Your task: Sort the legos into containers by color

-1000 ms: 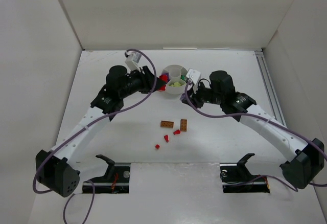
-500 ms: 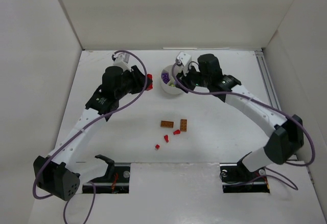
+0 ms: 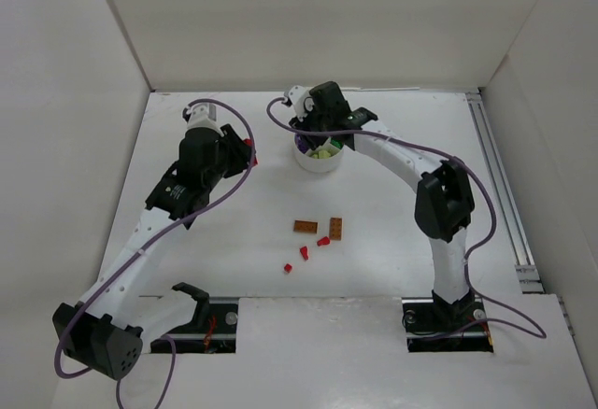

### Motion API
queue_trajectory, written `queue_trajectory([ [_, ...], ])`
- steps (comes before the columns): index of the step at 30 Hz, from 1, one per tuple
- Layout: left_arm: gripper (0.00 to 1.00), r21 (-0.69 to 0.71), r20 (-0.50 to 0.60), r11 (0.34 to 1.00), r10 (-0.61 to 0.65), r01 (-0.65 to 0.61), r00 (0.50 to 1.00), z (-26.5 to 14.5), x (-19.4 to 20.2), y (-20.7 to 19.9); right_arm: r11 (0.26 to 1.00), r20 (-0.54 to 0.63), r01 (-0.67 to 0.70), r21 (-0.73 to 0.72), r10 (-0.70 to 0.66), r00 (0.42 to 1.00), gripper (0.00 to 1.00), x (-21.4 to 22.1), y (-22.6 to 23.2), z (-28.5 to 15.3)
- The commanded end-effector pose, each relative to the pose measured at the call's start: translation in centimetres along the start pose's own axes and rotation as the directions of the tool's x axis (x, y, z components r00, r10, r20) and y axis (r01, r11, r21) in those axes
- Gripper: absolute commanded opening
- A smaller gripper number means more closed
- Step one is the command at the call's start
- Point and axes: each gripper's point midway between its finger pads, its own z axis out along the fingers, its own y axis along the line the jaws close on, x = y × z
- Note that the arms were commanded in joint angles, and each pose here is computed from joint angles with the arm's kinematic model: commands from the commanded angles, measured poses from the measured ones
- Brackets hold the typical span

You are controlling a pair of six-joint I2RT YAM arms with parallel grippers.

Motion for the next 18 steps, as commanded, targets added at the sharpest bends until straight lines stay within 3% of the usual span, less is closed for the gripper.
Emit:
queue_trajectory([
  [1, 0.00, -0.022, 0.056, 1.000, 0.001, 0.000, 0.998, -0.6, -1.7, 0.0, 0.997, -0.032, 0.048, 0.065, -0.046, 0.998, 0.09, -0.8, -0.8, -0.2],
  [4, 0.00, -0.030, 0.061, 1.000, 0.007, -0.005, 0.998, -0.5, -1.9, 0.3, 0.993, -0.055, 0.049, 0.105, -0.044, 0.998, 0.12, -0.6, -1.6, 0.2],
  [12, 0.00, -0.035, 0.053, 0.999, 0.008, -0.006, 0.999, -0.3, -1.7, 0.4, 0.991, -0.080, 0.076, 0.108, -0.068, 0.994, 0.33, -0.2, -1.4, 0.4],
  [15, 0.00, -0.035, 0.053, 0.999, 0.008, -0.006, 0.999, -0.3, -1.7, 0.4, 0.992, -0.076, 0.086, 0.094, -0.079, 0.994, 0.37, -0.1, -1.1, 0.6],
  [18, 0.00, -0.035, 0.053, 0.999, 0.008, -0.006, 0.999, -0.3, -1.7, 0.4, 0.993, -0.056, 0.091, 0.075, -0.086, 0.995, 0.35, -0.6, -0.4, 0.6],
])
